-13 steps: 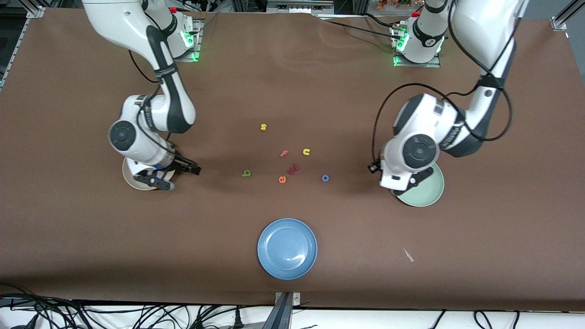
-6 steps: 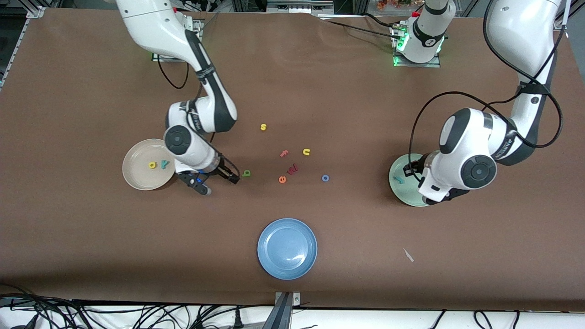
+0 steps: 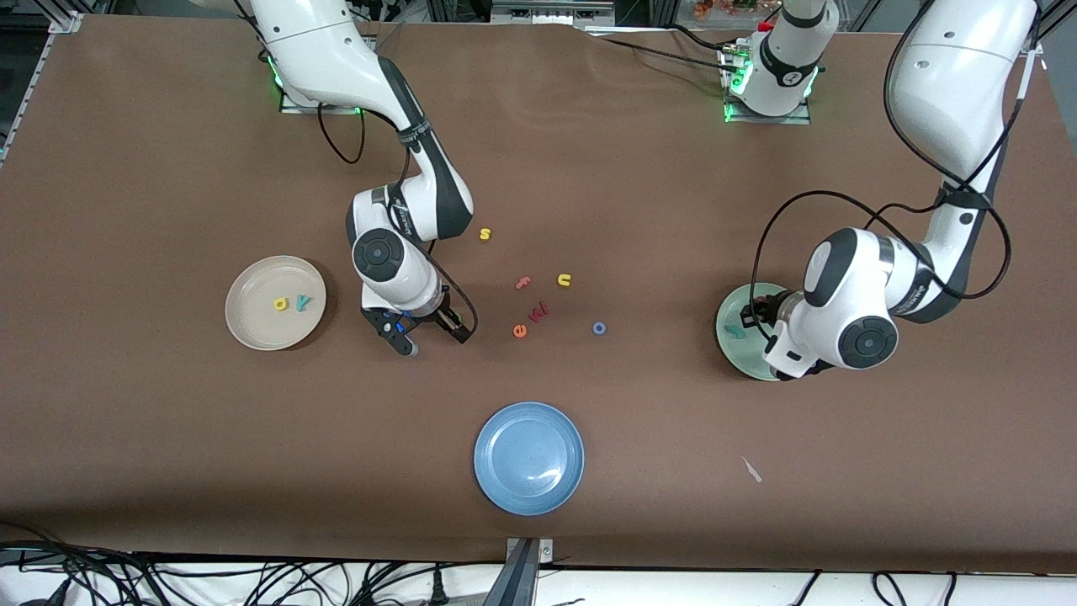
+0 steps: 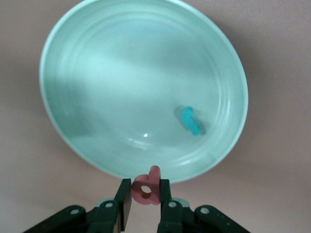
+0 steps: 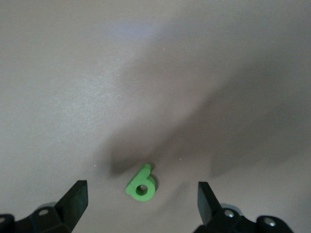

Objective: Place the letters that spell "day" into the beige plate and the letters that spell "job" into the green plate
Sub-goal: 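Drop the pink letter in the green plate with the left gripper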

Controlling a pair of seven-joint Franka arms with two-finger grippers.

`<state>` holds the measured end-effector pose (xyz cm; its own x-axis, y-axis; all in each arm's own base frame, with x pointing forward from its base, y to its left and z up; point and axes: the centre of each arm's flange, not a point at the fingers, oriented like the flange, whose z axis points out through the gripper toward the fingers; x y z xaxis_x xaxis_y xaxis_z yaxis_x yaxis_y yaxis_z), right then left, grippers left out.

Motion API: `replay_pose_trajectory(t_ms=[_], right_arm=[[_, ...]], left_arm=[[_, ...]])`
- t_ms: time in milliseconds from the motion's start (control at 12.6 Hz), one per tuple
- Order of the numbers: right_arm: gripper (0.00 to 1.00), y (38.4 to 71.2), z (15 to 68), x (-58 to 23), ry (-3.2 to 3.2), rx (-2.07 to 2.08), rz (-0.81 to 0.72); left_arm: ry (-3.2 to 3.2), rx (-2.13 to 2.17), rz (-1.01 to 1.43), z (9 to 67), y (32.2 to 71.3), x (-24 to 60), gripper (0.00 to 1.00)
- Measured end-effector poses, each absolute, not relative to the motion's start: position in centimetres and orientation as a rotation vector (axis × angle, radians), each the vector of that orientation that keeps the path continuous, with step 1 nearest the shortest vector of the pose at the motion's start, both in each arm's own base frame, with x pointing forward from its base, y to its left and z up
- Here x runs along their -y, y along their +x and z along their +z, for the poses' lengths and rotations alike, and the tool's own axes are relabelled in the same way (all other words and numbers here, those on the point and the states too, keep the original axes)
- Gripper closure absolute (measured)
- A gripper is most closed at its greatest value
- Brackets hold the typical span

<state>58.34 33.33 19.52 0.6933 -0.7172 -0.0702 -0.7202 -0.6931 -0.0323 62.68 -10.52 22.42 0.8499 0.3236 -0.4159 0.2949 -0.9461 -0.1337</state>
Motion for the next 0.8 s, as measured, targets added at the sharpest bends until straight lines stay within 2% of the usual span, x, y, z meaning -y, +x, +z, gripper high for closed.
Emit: replay_pose_trajectory(t_ms=[557, 636, 795], right_arm=[[0.00, 58.4, 19.8, -33.9, -2.830, -1.257, 0.117], [0.00, 58.5, 20.1, -34.0, -2.833, -1.257, 0.126], [0.00, 58.6, 20.2, -33.9, -2.842, -1.262, 0.153]], left_arm=[[-2.992, 0.486, 0.674, 17.8, 61.3, 9.6, 0.74], [-2.992, 0.487, 0.675, 17.6, 61.3, 9.6, 0.67], [-2.993, 0.486, 0.674, 17.7, 61.3, 9.7, 0.46]])
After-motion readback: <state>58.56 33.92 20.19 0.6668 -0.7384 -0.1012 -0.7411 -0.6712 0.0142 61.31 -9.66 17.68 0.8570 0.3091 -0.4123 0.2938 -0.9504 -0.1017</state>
